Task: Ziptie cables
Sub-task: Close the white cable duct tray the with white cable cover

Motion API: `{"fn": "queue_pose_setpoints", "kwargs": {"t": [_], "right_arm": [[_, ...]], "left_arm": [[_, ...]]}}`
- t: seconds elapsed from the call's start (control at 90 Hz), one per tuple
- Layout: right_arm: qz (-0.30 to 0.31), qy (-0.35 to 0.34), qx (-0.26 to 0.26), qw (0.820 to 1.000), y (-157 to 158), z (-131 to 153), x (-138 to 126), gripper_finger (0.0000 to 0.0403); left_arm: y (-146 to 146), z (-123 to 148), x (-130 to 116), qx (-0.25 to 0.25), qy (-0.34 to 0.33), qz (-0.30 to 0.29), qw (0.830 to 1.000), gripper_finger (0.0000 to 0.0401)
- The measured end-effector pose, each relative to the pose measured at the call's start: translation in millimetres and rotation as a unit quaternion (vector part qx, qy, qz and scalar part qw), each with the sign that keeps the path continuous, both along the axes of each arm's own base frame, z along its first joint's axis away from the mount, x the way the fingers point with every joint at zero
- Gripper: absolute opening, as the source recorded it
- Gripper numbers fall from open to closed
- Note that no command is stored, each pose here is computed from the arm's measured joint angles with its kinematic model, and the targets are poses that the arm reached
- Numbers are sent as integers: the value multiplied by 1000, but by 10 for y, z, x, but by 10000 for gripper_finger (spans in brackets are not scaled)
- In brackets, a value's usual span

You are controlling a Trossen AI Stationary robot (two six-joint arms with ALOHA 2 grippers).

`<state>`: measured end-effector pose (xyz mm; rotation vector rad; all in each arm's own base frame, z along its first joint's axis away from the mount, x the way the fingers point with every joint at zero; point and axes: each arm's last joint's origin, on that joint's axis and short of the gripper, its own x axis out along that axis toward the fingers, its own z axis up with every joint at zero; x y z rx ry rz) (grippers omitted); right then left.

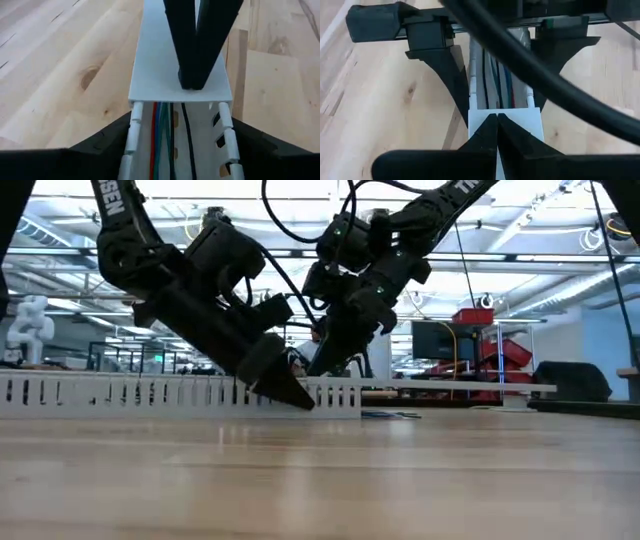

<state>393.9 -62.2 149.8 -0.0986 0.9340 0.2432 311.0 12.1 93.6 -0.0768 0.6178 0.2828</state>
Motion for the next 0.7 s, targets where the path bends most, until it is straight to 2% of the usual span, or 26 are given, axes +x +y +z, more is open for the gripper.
{"fn": "queue_pose_setpoints", "kwargs": {"t": [0.233, 0.444, 0.578, 0.7], "right_arm": [[-13, -17, -4, 1000, 18, 215, -60, 0], [-15, -44, -18, 999, 21, 587, -191, 0], [-26, -16, -24, 999, -29, 547, -237, 0], [-25, 11, -20, 999, -34, 395, -210, 0]], "left_arm": [[-1, -3, 0, -1, 1, -1, 1000, 249], [0, -7, -1, -2, 2, -4, 1000, 248], [0, -7, -1, -1, 2, -5, 1000, 248], [-1, -7, -1, -2, 2, -5, 1000, 248]]}}
